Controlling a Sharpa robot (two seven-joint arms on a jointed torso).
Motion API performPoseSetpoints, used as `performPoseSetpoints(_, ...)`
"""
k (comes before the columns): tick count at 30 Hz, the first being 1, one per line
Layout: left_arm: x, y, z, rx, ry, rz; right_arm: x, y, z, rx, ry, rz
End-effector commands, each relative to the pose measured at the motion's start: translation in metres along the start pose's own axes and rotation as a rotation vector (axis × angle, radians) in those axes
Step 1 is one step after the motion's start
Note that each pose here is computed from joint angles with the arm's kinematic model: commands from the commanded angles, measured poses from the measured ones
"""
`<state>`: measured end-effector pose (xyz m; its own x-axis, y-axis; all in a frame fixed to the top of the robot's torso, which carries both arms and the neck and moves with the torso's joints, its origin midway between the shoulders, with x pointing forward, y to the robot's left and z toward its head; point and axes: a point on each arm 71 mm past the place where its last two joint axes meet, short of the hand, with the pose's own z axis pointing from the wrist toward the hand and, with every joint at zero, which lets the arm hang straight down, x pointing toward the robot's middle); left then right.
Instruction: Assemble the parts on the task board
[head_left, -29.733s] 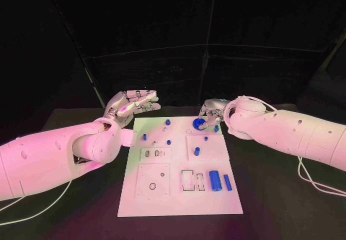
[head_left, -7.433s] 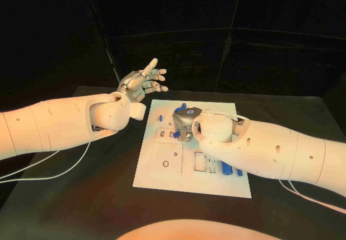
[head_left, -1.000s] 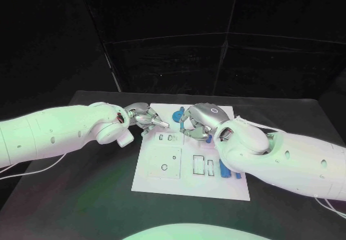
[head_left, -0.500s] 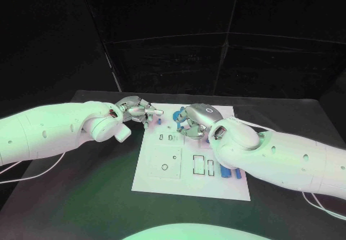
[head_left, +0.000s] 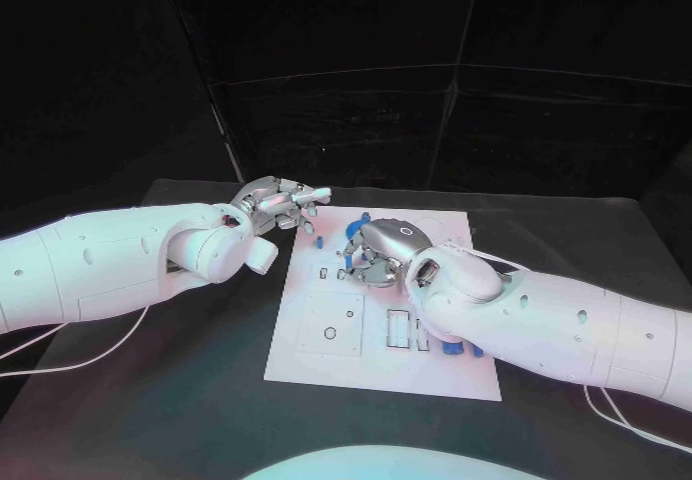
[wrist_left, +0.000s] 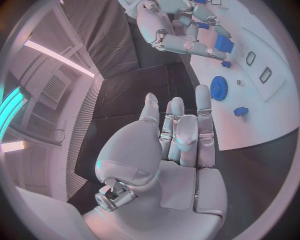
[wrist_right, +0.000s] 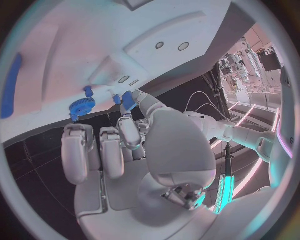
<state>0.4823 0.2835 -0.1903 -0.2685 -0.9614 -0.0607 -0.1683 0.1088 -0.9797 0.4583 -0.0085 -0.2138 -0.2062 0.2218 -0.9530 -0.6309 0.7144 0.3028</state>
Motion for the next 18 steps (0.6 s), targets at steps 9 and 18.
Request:
performPoseSetpoints(9,-0.0126,-0.0099,-0.0029,0.115,-0.133,-0.076,0.0078,-0.004,0.0028,0.011,0.063,-0.007)
performPoseSetpoints(18,-0.0113,-0.0127,-0.0032,0.131,-0.131,-0.079,0.0106,-0.0059,0.0044,0.017,0.05,0.0)
